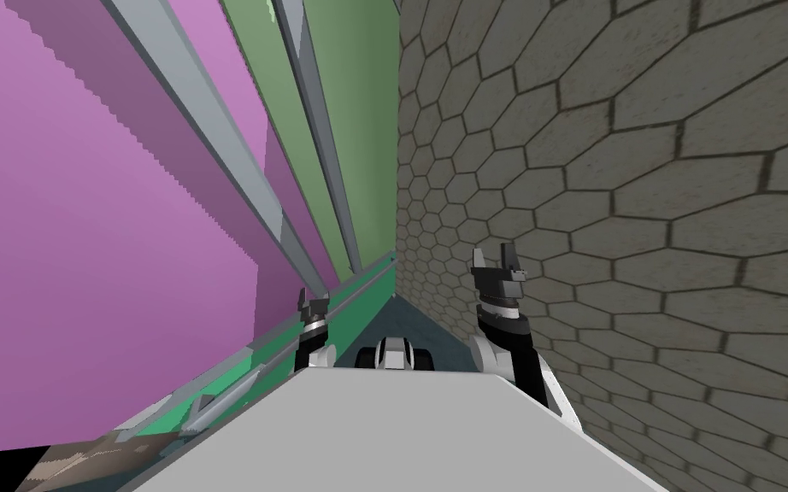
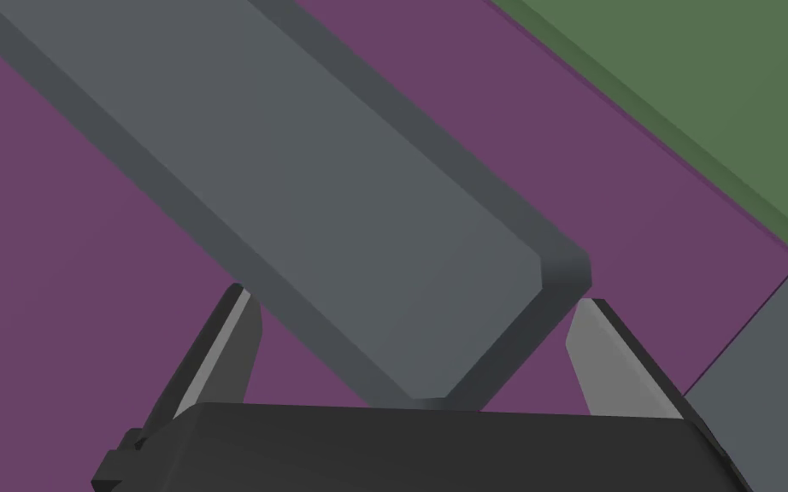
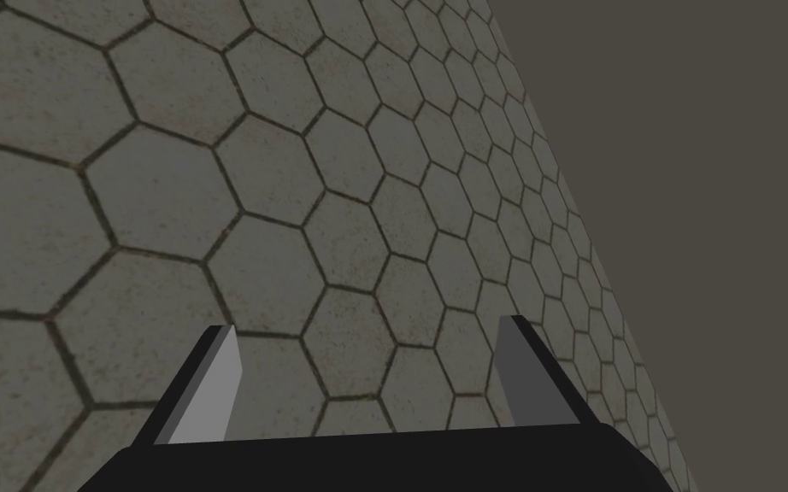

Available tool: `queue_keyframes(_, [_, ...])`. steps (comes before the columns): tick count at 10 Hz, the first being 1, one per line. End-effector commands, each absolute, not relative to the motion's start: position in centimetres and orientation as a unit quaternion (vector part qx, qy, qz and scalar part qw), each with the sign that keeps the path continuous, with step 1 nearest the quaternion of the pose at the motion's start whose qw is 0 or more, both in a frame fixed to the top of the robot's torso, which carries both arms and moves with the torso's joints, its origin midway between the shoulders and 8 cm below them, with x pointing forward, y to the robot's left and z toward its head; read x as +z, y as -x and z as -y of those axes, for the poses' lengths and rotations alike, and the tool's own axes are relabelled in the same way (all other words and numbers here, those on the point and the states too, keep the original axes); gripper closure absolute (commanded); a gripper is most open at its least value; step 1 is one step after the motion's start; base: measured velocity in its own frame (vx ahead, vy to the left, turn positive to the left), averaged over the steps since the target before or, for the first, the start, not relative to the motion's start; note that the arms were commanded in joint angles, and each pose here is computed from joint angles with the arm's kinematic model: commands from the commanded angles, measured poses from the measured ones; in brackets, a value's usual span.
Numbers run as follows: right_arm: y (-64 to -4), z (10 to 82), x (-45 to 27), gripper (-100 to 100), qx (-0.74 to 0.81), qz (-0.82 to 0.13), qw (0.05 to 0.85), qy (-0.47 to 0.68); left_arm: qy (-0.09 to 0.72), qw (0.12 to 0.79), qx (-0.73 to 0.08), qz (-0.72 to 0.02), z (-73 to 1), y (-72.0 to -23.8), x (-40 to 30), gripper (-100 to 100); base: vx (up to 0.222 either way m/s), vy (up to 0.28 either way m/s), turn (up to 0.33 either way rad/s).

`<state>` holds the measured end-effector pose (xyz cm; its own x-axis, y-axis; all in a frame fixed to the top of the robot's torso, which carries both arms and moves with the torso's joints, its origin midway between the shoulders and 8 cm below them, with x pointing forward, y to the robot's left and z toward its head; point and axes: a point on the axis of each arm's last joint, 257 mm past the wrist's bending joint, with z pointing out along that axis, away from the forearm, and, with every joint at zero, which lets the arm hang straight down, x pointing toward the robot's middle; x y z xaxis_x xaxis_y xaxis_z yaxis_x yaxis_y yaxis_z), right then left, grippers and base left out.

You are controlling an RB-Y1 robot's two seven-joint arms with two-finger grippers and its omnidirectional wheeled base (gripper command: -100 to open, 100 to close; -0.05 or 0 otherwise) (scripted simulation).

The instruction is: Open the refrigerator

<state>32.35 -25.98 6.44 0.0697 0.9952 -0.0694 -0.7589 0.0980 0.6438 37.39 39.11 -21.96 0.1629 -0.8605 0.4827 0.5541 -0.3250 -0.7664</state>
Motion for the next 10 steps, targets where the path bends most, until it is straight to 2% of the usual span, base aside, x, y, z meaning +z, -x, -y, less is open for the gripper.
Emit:
queue_keyframes(1, [-32.3, 26.0, 6.4, 0, 0.631, -0.258, 0.695, -0.229, 0.516, 0.562, -0.629, -0.148, -39.0, -36.9, -22.5, 100, -0.005, 0.004, -0.017])
queue_keyframes(4, [-32.3, 26.0, 6.4, 0, 0.631, -0.258, 0.695, -0.229, 0.514, 0.565, -0.629, -0.145, -39.1, -36.3, -22.8, 100, -0.01, 0.005, -0.017])
queue_keyframes(10, [-32.4, 26.0, 6.4, 0, 0.631, -0.258, 0.695, -0.229, 0.5, 0.501, -0.679, -0.195, -34.0, -39.3, -21.9, 100, -0.253, 0.042, -0.141])
